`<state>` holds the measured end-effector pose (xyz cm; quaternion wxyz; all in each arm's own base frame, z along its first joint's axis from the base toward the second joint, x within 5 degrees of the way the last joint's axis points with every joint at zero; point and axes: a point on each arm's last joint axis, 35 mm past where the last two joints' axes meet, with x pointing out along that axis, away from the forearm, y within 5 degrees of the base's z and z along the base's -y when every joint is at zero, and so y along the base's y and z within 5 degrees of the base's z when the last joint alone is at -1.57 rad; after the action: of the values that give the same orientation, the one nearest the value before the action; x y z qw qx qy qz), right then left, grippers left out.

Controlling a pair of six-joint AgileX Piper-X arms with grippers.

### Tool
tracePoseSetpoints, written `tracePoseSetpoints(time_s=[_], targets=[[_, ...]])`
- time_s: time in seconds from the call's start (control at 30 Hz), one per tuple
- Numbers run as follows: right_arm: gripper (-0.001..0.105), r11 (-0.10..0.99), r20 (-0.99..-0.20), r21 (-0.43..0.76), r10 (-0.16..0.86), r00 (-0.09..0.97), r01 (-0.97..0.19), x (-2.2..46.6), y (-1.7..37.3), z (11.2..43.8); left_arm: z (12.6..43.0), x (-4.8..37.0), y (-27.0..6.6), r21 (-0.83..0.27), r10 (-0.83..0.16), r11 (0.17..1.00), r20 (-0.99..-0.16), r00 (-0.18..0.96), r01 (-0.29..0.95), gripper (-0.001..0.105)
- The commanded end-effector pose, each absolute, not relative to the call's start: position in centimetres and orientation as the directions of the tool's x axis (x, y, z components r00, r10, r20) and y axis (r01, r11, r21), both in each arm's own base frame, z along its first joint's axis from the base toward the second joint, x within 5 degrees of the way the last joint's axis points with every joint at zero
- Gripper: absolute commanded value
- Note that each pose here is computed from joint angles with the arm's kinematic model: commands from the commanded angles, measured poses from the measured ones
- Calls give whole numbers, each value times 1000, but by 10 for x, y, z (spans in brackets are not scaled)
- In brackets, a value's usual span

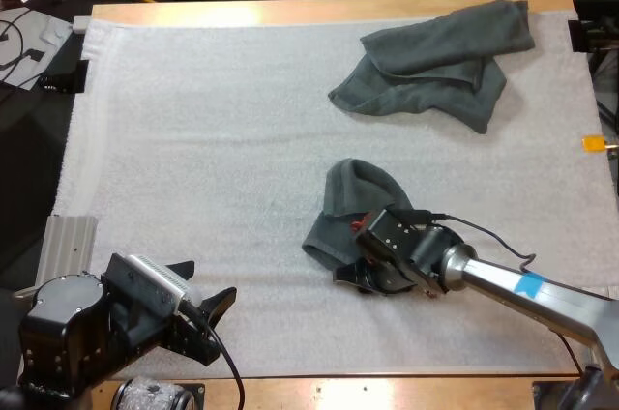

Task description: Pick towel from pile, fold and stack

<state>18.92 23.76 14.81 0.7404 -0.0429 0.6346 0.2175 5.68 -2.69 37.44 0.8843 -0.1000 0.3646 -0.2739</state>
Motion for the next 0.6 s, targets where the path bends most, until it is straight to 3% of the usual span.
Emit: tracePoseSetpoints(time_s=[0.0,0.23,0.4,0.57], targets=[[33,913,-962,192,247,112,-361,191,239,141,375,56,-27,-394,-571,821,-591,570,414,62],[1,917,-964,174,234,130,-359,192,240,140,374,55,-28,-399,-576,817,-593,563,415,62],[0,903,-953,191,264,146,-385,191,241,150,374,55,-28,-402,-579,815,-592,560,417,62],[0,877,-928,143,279,246,-458,191,238,182,374,55,-28,-405,-585,811,-590,557,423,62]])
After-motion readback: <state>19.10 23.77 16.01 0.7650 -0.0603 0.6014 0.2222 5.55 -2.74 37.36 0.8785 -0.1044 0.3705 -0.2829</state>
